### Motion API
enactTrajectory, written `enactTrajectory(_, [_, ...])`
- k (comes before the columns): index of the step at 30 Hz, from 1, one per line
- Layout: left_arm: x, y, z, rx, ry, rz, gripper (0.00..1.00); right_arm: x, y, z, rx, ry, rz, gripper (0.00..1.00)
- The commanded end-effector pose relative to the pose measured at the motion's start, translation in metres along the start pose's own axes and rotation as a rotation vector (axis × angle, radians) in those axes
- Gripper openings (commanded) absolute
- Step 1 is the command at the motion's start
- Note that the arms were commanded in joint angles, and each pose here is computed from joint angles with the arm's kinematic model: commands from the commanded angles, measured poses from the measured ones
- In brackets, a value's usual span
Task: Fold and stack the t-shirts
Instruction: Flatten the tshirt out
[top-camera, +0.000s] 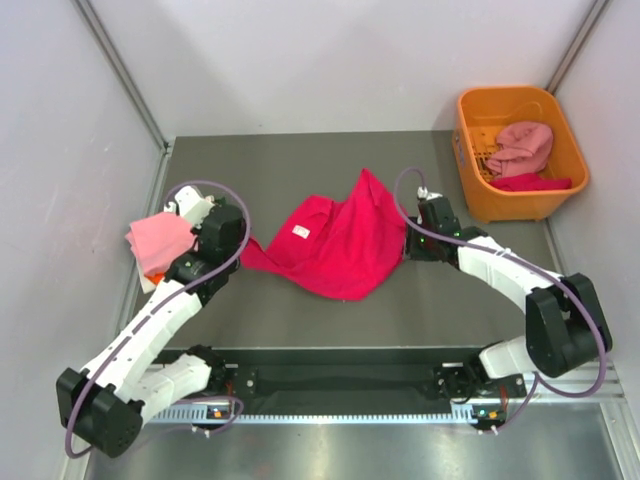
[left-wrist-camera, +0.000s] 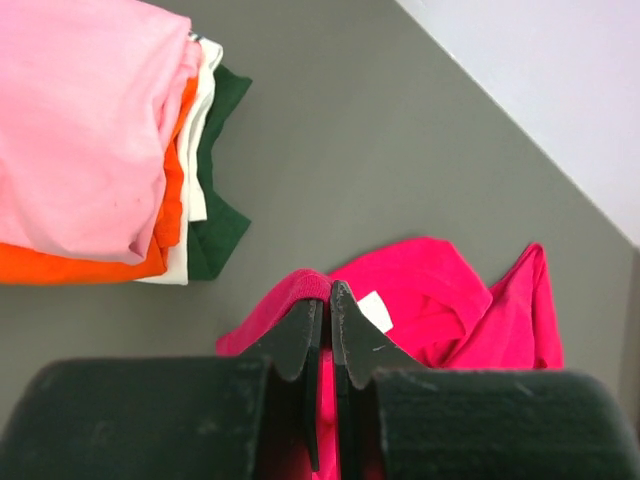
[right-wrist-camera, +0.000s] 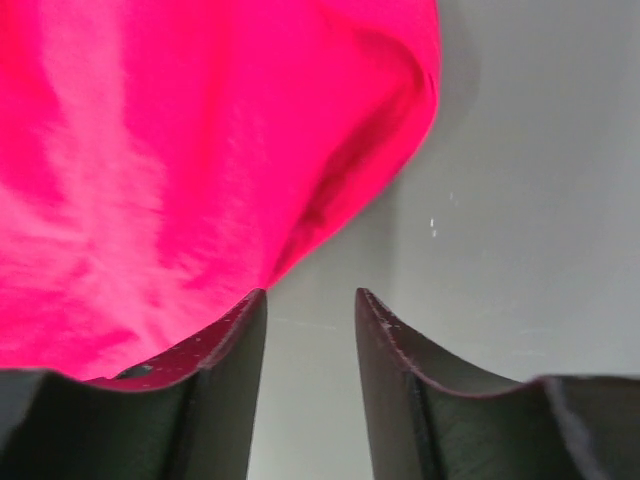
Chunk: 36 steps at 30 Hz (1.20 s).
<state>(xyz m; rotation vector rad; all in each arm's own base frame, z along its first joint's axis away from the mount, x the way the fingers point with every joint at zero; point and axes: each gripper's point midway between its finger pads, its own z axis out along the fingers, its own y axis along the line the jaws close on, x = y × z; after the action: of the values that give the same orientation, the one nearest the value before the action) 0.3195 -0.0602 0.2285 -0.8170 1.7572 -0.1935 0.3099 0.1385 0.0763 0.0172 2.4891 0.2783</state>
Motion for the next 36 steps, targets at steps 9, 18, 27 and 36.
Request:
enactTrajectory(9, [0.008, -0.001, 0.007, 0.041, -0.013, 0.001, 0.0, -0.006, 0.017, 0.021, -0.083, -0.092, 0.154, 0.35])
enactTrajectory(18, [-0.012, 0.004, 0.001, 0.023, -0.085, -0.008, 0.0, 0.0, 0.013, 0.047, -0.034, -0.042, 0.173, 0.34])
enactTrajectory(27, [-0.008, 0.014, 0.007, -0.018, -0.102, 0.005, 0.0, -0.005, -0.003, 0.027, -0.012, -0.139, 0.216, 0.45])
enactTrajectory(36, [-0.013, 0.025, 0.008, -0.067, -0.141, 0.009, 0.0, 0.005, -0.011, 0.032, -0.01, -0.111, 0.221, 0.37])
